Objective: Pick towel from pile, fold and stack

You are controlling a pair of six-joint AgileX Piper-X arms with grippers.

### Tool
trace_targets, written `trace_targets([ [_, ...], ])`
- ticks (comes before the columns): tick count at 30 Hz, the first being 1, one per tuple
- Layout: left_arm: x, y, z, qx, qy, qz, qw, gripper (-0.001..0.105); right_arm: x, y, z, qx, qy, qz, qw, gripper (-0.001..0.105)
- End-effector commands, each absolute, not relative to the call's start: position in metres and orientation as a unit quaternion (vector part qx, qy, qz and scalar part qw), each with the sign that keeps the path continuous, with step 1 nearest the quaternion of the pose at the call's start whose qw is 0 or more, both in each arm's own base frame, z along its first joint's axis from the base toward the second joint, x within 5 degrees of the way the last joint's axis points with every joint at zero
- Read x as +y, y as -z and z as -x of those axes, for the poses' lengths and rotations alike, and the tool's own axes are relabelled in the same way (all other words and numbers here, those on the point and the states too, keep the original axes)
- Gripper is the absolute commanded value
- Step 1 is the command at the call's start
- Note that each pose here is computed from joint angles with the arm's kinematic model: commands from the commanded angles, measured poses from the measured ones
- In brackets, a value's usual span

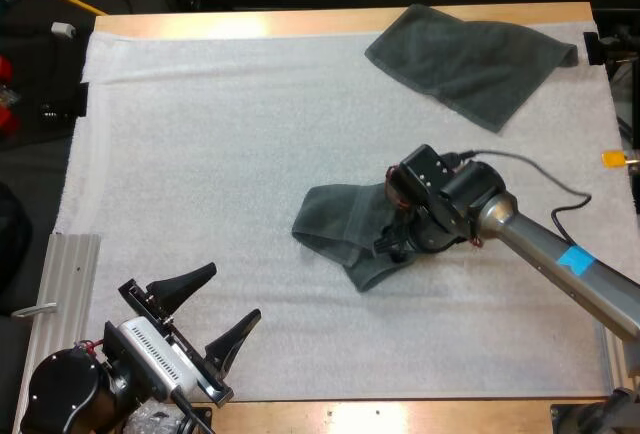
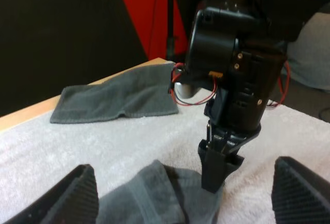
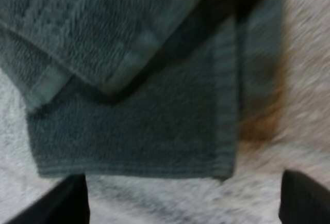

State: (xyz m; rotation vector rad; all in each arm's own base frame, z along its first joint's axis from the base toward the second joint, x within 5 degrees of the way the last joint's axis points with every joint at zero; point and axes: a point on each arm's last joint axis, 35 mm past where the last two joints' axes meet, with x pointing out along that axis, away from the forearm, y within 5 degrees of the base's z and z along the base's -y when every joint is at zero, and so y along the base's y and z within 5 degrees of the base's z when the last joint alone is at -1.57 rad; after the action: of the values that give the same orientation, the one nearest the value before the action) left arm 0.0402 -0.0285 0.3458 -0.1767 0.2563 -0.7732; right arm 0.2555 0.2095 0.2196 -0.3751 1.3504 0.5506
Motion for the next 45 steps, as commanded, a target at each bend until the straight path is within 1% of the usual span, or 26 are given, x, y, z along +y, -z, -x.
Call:
trace_targets([
  [1,-0.029,-0.347,-0.038,0.133,0.379,0.091,0.911,0.069,0.208,-0.216,-0.257,0.613,-0.257,0.143,0.734,0.071],
  [5,-0.028,-0.334,-0.035,0.192,0.371,0.101,0.903,0.069,0.206,-0.201,-0.254,0.619,-0.251,0.114,0.735,0.071],
  [8,-0.027,-0.328,-0.033,0.221,0.367,0.105,0.897,0.069,0.206,-0.194,-0.254,0.614,-0.249,0.101,0.742,0.071],
  [9,-0.027,-0.328,-0.033,0.224,0.367,0.105,0.897,0.069,0.206,-0.193,-0.254,0.614,-0.246,0.096,0.744,0.07],
  [11,-0.027,-0.326,-0.032,0.233,0.365,0.107,0.895,0.069,0.206,-0.189,-0.255,0.612,-0.237,0.081,0.75,0.063],
  [12,-0.027,-0.326,-0.032,0.235,0.365,0.107,0.895,0.069,0.205,-0.188,-0.257,0.611,-0.234,0.074,0.753,0.061],
  [14,-0.027,-0.324,-0.031,0.241,0.364,0.108,0.893,0.069,0.203,-0.184,-0.261,0.617,-0.215,0.054,0.755,0.055],
  [20,-0.026,-0.317,-0.027,0.279,0.357,0.114,0.884,0.069,0.195,-0.176,-0.27,0.631,-0.196,0.021,0.75,0.055],
  [25,-0.026,-0.313,-0.025,0.299,0.354,0.117,0.878,0.069,0.194,-0.174,-0.272,0.635,-0.198,0.0,0.747,0.054],
  [28,-0.025,-0.312,-0.025,0.301,0.354,0.116,0.878,0.069,0.197,-0.175,-0.273,0.637,-0.212,-0.02,0.741,0.044],
  [29,-0.025,-0.312,-0.025,0.301,0.354,0.116,0.878,0.069,0.197,-0.175,-0.273,0.638,-0.206,-0.027,0.741,0.039],
  [31,-0.025,-0.312,-0.025,0.301,0.354,0.116,0.878,0.069,0.197,-0.174,-0.272,0.645,-0.203,-0.041,0.735,0.035],
  [37,-0.025,-0.312,-0.025,0.301,0.354,0.116,0.878,0.069,0.198,-0.168,-0.273,0.655,-0.194,-0.048,0.728,0.032],
  [39,-0.025,-0.312,-0.025,0.301,0.354,0.116,0.878,0.069,0.198,-0.168,-0.273,0.653,-0.196,-0.049,0.73,0.025],
  [41,-0.025,-0.312,-0.025,0.301,0.354,0.116,0.878,0.069,0.198,-0.168,-0.274,0.651,-0.196,-0.049,0.732,0.008],
  [42,-0.025,-0.312,-0.025,0.301,0.354,0.116,0.878,0.069,0.199,-0.168,-0.274,0.65,-0.198,-0.048,0.732,0.003],
  [43,-0.025,-0.312,-0.025,0.301,0.354,0.116,0.878,0.069,0.199,-0.169,-0.274,0.647,-0.202,-0.046,0.734,0.0],
  [45,-0.025,-0.312,-0.025,0.301,0.354,0.116,0.878,0.069,0.2,-0.172,-0.273,0.64,-0.213,-0.039,0.737,0.0],
])
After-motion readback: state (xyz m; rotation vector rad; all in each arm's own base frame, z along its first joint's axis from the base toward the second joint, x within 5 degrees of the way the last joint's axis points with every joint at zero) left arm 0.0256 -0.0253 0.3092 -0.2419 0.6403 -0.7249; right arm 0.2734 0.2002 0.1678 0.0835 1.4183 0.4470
